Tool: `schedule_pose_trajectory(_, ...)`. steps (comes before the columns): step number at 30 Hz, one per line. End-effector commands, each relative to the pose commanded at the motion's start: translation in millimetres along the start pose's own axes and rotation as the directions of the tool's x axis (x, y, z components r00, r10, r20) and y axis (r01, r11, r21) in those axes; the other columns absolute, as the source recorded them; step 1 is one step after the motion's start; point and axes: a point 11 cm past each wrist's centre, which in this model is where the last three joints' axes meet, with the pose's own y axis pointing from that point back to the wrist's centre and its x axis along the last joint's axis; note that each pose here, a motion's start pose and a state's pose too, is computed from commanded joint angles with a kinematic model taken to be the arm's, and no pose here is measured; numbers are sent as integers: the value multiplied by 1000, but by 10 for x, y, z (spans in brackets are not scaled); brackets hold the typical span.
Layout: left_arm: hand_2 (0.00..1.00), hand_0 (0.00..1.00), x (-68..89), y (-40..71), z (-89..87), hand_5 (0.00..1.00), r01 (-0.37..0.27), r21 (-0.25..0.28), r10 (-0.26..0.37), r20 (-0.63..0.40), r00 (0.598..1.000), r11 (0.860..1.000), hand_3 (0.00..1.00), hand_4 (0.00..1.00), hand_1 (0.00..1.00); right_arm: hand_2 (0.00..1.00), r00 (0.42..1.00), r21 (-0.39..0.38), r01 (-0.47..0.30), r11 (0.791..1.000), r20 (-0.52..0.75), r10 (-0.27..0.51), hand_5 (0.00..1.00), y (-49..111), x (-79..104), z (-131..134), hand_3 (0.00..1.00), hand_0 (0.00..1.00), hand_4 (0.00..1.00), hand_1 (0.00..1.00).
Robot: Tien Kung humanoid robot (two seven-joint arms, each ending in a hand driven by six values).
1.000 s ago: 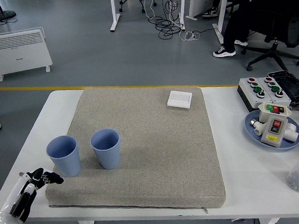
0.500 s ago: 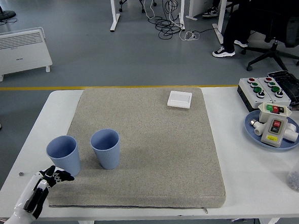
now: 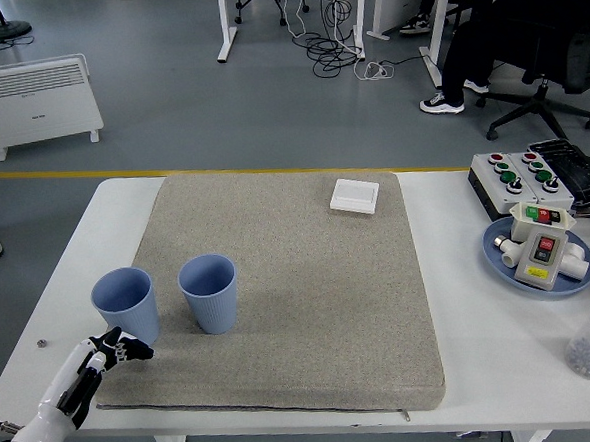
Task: Push cup pick cup insert cup
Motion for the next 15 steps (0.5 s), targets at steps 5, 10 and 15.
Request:
schedule_pose_trajectory(5, 519, 591, 47, -51, 21, 998, 1, -1, -1, 19, 1000, 1000, 475, 613, 551, 650, 1000, 0, 1, 1000, -1, -1, 560, 2, -7, -2, 612, 679, 149, 620)
schedule_pose_trajectory(10, 523, 593, 92, -106, 27, 997, 7, 6, -7, 37, 999, 1000, 476, 612, 551, 650, 1000, 1, 2, 1000, 0, -2, 559, 3, -13, -6, 612, 679, 149, 620)
schedule_pose_trajectory(15, 524, 592, 115, -140, 17, 997, 16, 16, -17, 54, 998, 1000, 476, 613, 552, 650, 1000, 0, 1, 1000, 0, -1, 559, 1, -9, -1, 612, 679, 149, 620)
